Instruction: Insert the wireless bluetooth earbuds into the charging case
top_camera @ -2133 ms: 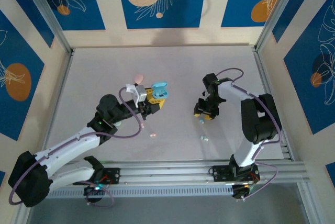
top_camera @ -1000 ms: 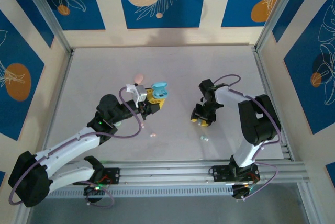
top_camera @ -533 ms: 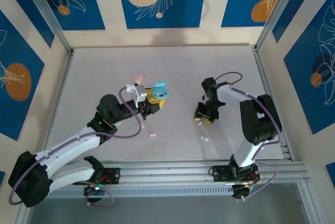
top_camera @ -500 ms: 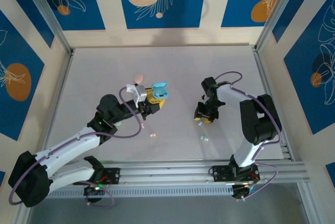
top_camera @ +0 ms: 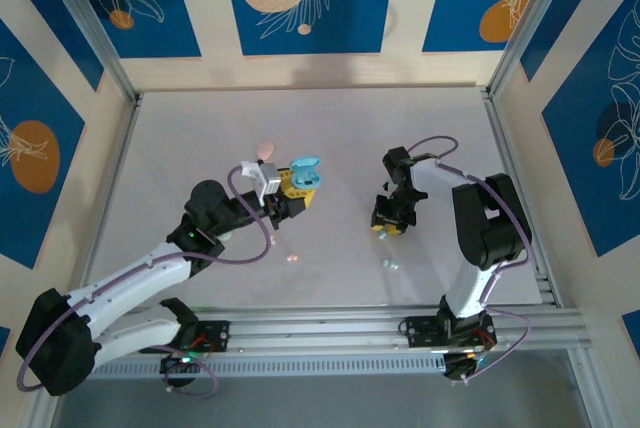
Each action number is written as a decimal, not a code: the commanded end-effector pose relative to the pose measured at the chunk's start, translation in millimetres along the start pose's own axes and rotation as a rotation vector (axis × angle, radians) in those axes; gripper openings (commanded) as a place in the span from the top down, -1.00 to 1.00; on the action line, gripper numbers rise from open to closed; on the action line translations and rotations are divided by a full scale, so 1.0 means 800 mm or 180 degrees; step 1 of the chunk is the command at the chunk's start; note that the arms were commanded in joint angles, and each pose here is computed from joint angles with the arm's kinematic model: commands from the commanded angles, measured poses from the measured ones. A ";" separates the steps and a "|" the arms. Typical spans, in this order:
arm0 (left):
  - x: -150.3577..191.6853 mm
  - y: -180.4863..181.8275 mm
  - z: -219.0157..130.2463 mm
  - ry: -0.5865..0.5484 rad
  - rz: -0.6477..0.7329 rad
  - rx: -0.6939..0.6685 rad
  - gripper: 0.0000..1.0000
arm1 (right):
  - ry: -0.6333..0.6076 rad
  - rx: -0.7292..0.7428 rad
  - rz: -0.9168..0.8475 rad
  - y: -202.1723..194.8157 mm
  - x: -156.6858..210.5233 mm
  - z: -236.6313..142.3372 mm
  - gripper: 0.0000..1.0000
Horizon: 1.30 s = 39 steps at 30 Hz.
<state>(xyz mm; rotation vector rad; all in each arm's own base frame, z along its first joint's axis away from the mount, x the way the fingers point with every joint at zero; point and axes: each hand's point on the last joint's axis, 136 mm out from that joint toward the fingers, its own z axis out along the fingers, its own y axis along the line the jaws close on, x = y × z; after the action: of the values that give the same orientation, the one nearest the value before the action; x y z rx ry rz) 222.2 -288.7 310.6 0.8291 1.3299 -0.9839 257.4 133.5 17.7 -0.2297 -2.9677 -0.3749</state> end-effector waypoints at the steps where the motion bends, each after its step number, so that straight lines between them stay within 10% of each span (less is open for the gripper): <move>1: -0.011 -0.007 0.002 -0.0080 0.0036 0.0054 0.33 | 0.0129 -0.0122 -0.0089 0.015 0.008 0.003 0.29; 39: -0.006 -0.005 0.004 -0.0067 0.0007 0.0048 0.32 | -0.0112 -0.0264 -0.0129 0.028 0.003 -0.013 0.54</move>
<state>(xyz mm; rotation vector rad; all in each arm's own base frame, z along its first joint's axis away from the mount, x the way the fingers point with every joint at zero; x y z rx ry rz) 222.8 -289.3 309.3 0.8296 1.3340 -0.9843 257.0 144.9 18.7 -0.1831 -2.9693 -0.4201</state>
